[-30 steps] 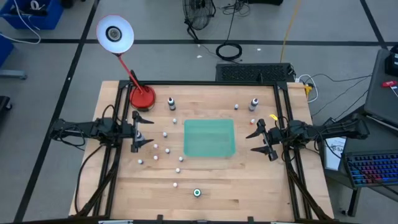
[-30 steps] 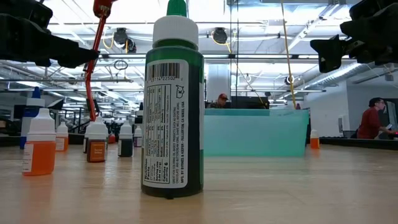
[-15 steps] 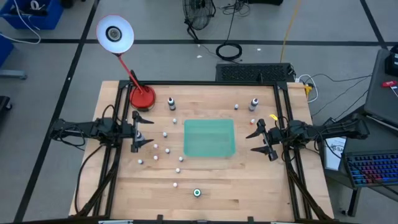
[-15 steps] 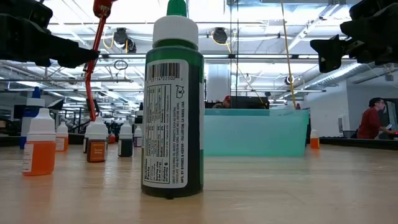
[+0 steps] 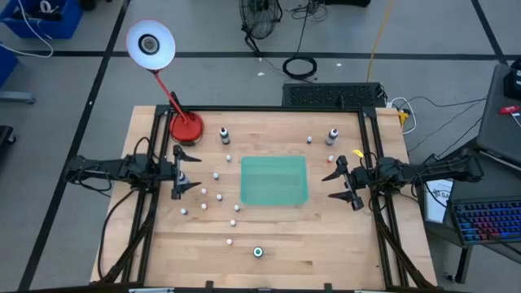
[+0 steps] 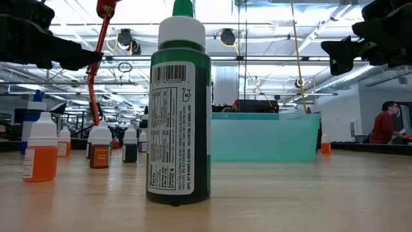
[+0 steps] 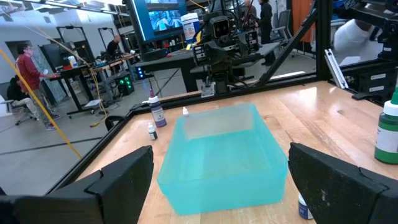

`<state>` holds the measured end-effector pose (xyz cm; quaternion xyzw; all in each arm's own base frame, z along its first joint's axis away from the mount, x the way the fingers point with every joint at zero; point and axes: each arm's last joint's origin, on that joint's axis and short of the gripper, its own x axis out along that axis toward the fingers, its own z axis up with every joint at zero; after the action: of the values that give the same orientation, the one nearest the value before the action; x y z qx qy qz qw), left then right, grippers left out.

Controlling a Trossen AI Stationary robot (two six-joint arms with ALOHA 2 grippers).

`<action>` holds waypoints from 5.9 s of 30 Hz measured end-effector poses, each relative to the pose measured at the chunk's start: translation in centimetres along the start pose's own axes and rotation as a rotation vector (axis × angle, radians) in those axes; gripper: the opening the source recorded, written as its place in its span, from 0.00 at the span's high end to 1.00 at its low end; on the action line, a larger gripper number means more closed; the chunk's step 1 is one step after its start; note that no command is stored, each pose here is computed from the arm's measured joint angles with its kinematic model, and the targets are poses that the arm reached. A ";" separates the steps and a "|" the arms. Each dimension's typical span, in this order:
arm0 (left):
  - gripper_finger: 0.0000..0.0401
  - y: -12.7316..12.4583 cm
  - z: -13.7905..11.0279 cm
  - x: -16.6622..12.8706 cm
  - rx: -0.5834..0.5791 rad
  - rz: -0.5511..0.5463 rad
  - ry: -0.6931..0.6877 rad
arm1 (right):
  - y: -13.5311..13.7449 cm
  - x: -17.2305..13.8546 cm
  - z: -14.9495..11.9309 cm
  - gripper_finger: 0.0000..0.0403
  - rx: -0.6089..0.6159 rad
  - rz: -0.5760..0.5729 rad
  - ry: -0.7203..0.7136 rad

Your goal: Pick & Place food coloring

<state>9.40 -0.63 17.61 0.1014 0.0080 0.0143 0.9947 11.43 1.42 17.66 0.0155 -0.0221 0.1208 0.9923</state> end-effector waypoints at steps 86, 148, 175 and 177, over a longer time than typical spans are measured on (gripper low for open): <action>0.09 0.0 0.1 0.0 -0.001 0.002 -0.009 | -4.4 0.8 9.4 0.39 0.593 -1.089 0.665; 0.09 0.0 0.1 0.0 -0.001 0.001 -0.007 | -9.5 4.4 -3.9 0.60 0.635 -1.246 1.036; 0.09 0.0 0.1 0.0 -0.001 0.002 -0.007 | -6.4 11.7 7.0 0.85 0.265 -0.922 0.704; 0.09 0.0 0.1 0.0 -0.002 0.002 -0.009 | -6.2 13.5 8.5 0.85 0.224 -0.877 0.690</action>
<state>9.40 -0.63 17.71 0.1007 0.0034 0.0149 0.9948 25.65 -1.70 26.62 0.0879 0.3249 -0.3028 0.8916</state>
